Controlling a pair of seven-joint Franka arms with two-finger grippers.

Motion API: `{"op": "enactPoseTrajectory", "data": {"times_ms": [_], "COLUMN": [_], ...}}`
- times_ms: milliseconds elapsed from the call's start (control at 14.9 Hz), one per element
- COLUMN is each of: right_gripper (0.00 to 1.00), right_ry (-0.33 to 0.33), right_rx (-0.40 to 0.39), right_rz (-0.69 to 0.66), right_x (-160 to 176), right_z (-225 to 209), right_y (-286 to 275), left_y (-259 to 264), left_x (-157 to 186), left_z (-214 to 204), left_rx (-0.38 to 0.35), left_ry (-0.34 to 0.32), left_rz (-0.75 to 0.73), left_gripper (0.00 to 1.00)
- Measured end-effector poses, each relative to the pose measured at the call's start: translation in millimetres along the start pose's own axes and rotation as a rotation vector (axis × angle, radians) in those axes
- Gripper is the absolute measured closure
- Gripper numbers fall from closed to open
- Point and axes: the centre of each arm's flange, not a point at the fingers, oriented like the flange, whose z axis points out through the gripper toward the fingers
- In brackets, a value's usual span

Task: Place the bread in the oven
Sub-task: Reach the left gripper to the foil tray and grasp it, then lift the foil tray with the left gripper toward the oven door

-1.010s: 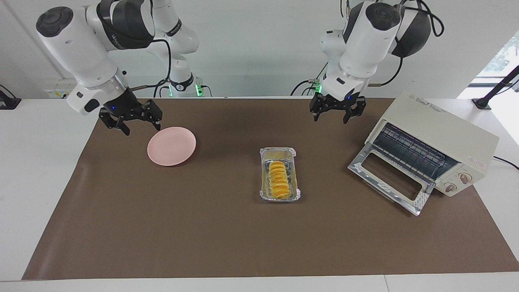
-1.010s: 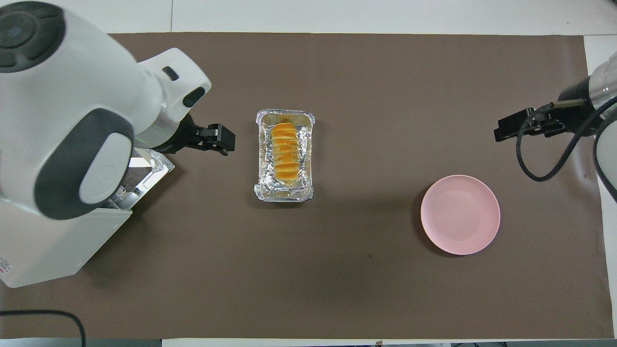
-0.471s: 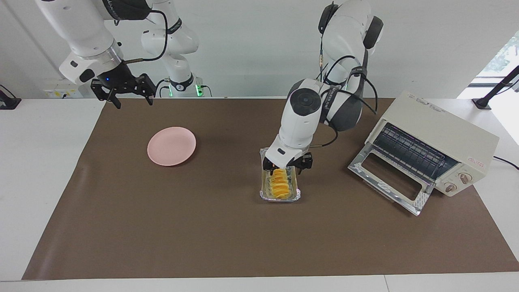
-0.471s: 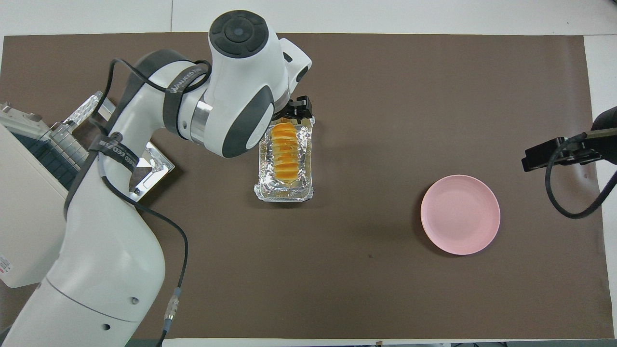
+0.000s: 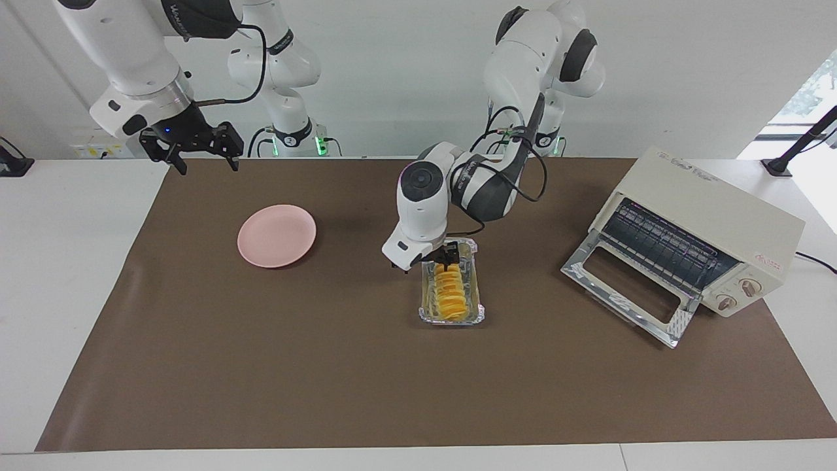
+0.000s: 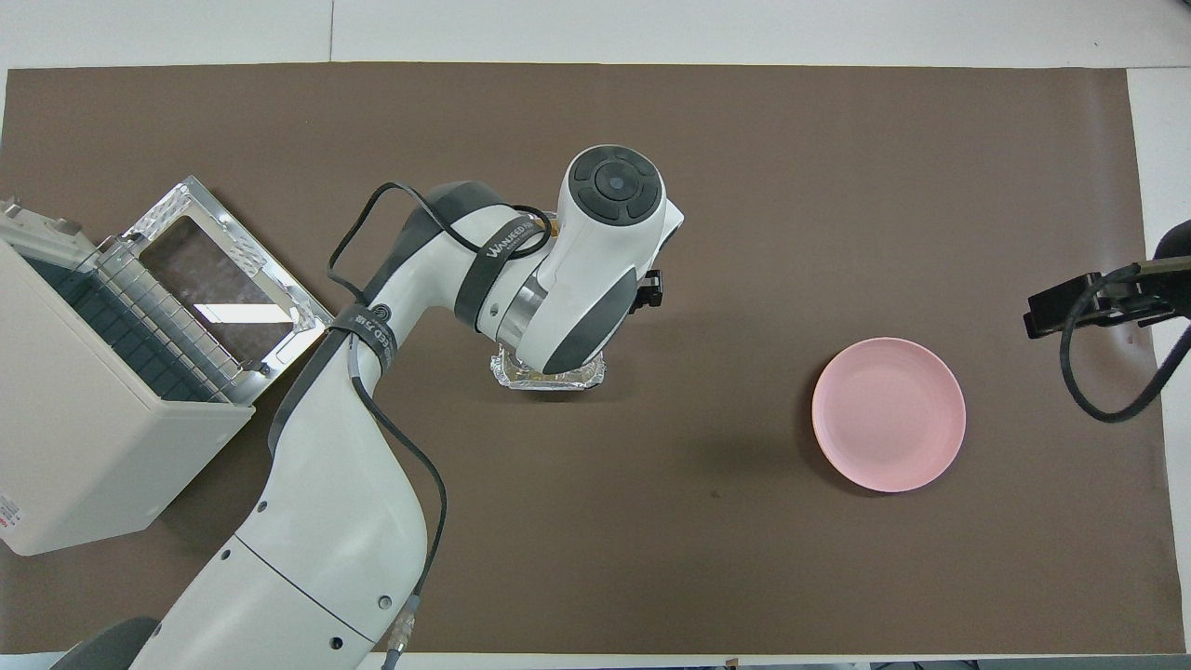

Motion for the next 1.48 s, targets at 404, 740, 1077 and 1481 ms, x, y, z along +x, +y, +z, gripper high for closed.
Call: {"op": "enactPoseTrajectory", "data": {"times_ms": [404, 740, 1077, 1481], "right_gripper": [0.00, 0.00, 0.00, 0.00], "right_ry": [0.006, 0.007, 0.008, 0.008], "right_rx": [-0.004, -0.004, -0.003, -0.004], "right_rz": [0.002, 0.010, 0.015, 0.011], "right_x": [-3.2, -4.0, -4.5, -4.4], "right_z": [-3.5, -3.9, -4.2, -4.3], "right_y": [1.0, 5.2, 7.7, 5.8], "left_y": [-4.5, -0.8, 8.0, 0.3], "left_x": [-12.1, -8.6, -16.9, -13.5], "left_z": [7.0, 9.3, 18.6, 22.2], "left_rx": [-0.012, -0.059, -0.055, -0.039], "left_ry": [0.020, 0.076, 0.070, 0.060], "left_rz": [-0.030, -0.039, -0.056, -0.077], "left_gripper": [0.41, 0.49, 0.82, 0.99]}}
